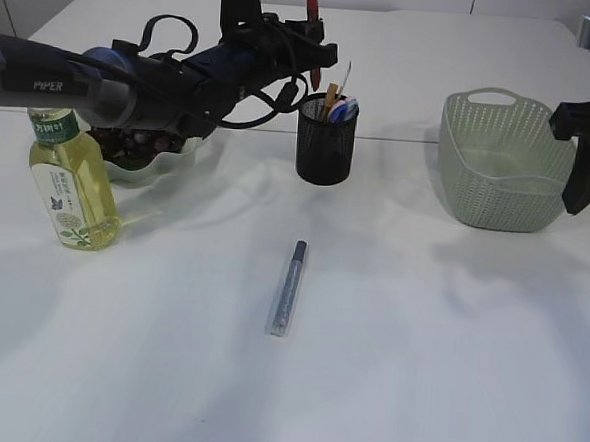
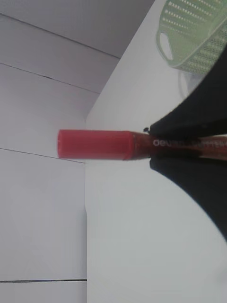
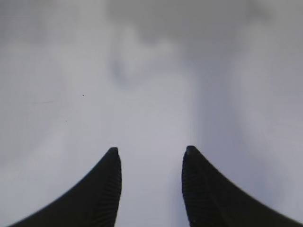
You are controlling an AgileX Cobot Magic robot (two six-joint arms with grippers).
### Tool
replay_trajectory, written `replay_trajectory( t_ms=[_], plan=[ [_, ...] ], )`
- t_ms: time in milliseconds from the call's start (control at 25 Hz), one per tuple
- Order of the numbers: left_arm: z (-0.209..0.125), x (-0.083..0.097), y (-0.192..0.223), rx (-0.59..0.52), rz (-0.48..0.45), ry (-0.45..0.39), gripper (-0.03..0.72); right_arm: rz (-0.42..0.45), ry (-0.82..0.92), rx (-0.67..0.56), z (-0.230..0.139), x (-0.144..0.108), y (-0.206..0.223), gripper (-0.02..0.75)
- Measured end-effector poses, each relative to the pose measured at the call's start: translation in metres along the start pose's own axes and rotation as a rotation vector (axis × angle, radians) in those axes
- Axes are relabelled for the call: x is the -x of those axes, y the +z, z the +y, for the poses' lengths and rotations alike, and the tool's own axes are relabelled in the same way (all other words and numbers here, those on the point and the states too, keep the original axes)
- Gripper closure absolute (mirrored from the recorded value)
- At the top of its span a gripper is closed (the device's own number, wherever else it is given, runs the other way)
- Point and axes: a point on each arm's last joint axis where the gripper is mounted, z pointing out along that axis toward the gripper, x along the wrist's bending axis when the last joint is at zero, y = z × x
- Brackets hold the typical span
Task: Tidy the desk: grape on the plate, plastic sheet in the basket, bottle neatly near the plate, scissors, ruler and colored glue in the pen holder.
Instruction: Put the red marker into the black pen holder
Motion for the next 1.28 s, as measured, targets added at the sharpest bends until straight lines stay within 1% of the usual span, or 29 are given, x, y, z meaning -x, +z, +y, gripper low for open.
replay_trajectory(
  t_ms=[240,640,760,1000,1280],
  plan=[
    [0.0004,0.0003,0.0002,0.001,-0.003,-0.006,0.603,-0.002,-0.001,0.000,0.0000,0.0001,0.0000,0.388],
    [-0.0036,0.0004,0.0002,-0.045,-0.004,0.025,0.597,-0.002,-0.001,0.002,0.0002,0.0002,0.0000,0.393],
    [-0.0035,0.0011,0.0003,-0.048,-0.011,0.041,0.596,-0.002,-0.001,0.004,0.0004,0.0002,0.0000,0.393],
    [-0.0036,0.0014,0.0003,-0.049,-0.014,0.044,0.592,-0.003,-0.001,0.012,0.0011,0.0003,0.0000,0.393],
    [-0.0038,0.0020,0.0003,-0.052,-0.021,0.059,0.566,-0.003,-0.001,0.018,0.0017,0.0003,0.0000,0.393]
  ],
)
